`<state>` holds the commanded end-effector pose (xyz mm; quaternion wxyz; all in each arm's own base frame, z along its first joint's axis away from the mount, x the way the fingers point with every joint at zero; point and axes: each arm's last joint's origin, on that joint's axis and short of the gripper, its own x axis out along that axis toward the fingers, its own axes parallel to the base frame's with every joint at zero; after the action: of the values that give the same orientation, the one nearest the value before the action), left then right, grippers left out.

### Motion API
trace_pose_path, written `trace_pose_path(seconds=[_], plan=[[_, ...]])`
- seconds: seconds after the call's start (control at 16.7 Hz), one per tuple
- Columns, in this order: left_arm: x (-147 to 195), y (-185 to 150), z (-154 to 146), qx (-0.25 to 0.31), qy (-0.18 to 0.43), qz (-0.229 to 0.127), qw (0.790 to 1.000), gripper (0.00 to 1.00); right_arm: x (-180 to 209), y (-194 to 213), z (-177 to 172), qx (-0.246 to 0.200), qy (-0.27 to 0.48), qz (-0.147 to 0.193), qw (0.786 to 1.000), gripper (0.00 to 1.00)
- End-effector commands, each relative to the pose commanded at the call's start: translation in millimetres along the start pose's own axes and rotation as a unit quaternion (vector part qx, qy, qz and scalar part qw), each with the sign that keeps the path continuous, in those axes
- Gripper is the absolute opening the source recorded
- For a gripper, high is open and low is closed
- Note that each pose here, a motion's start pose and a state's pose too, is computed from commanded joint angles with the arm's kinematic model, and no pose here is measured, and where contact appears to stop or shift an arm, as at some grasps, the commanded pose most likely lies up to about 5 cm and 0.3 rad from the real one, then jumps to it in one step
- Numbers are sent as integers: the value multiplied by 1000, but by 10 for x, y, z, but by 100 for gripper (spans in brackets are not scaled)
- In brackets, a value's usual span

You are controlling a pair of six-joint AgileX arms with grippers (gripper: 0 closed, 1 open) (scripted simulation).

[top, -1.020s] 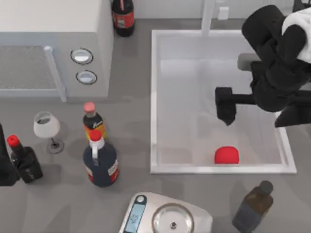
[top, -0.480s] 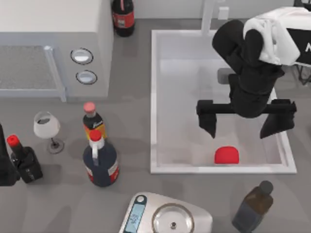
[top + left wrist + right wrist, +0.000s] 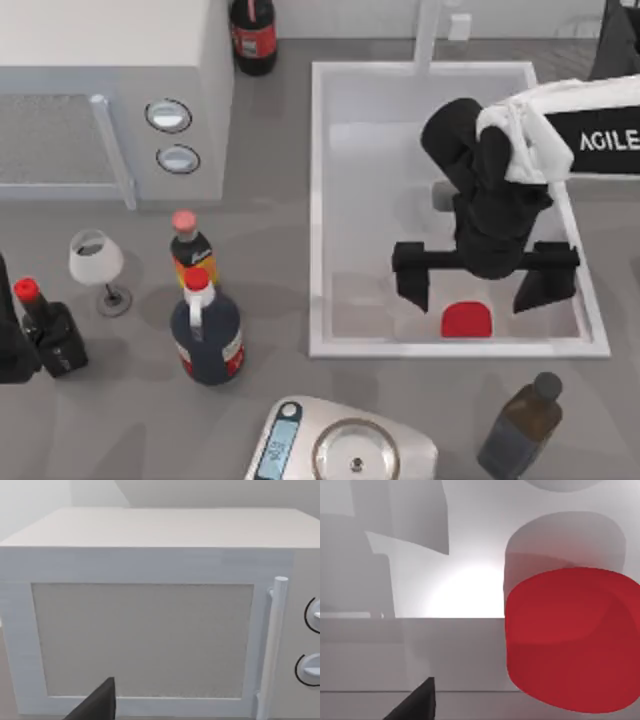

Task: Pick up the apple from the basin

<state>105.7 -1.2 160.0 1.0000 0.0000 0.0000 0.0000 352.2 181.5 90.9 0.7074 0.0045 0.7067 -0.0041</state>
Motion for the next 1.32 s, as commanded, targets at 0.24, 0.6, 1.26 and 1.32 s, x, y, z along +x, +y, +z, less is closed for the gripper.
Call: trace_pose_path(seconds=[0.24, 0.6, 1.26, 1.32], plan=[[0, 0, 0, 0, 0, 0, 1000, 100, 603, -6, -25, -1, -6, 3, 1000, 100], [0, 0, 0, 0, 0, 0, 1000, 100, 853, -31, -80, -1, 0, 0, 1000, 100], [0, 0, 0, 0, 0, 0, 1000, 100, 853, -31, -80, -1, 0, 0, 1000, 25], [0, 0, 0, 0, 0, 0, 1000, 100, 853, -31, -80, -1, 0, 0, 1000, 17]])
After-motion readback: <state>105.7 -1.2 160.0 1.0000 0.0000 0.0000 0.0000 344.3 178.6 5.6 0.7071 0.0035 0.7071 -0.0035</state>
